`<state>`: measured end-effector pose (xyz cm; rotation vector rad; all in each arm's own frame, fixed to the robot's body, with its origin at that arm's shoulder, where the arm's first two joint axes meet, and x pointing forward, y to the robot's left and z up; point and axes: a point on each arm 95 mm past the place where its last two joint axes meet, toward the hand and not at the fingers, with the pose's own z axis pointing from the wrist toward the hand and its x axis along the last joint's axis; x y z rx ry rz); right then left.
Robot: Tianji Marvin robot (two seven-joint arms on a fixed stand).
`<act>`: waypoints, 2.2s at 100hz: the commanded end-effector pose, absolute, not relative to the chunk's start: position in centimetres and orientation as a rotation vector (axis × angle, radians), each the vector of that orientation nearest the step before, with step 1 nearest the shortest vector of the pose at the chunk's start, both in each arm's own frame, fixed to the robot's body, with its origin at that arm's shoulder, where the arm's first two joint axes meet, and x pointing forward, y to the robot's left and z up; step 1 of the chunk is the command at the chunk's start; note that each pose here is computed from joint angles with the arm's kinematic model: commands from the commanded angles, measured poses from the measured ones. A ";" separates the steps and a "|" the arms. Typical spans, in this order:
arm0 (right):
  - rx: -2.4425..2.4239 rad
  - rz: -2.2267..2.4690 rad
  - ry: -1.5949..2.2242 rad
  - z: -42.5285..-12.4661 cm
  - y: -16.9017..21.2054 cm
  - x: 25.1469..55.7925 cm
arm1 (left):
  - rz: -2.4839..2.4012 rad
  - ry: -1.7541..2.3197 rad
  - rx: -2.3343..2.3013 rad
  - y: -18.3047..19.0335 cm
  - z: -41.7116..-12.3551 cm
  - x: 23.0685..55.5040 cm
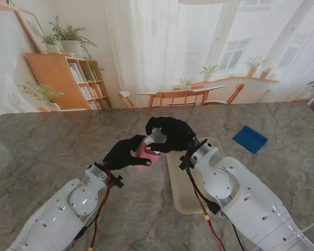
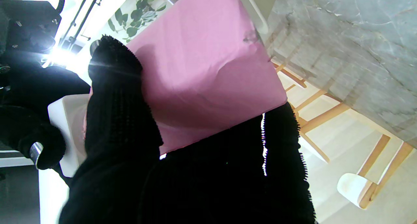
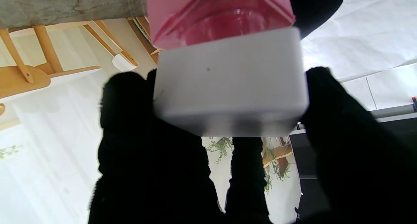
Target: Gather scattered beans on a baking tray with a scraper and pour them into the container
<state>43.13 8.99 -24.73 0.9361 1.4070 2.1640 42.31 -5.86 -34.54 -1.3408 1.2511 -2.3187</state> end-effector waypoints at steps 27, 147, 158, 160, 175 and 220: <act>0.857 2.155 1.526 -24.6 9.2 43.4 | -2.357 1.215 -1.323 -6.3 -34.1 42.1; 0.717 1.984 1.729 -24.1 11.0 43.9 | -2.355 1.139 -1.378 -5.8 -34.0 42.0; 0.741 1.981 1.698 -23.8 11.0 43.9 | -2.349 1.142 -1.382 -5.7 -34.1 42.0; 0.744 1.983 1.690 -23.7 11.0 43.9 | -2.347 1.143 -1.383 -5.7 -34.1 42.0; 0.743 1.981 1.639 -22.8 10.9 43.6 | -2.341 1.150 -1.388 -5.6 -34.2 42.1; 0.797 1.771 1.667 -20.6 8.0 42.1 | -2.333 1.134 -1.383 -5.2 -34.1 42.1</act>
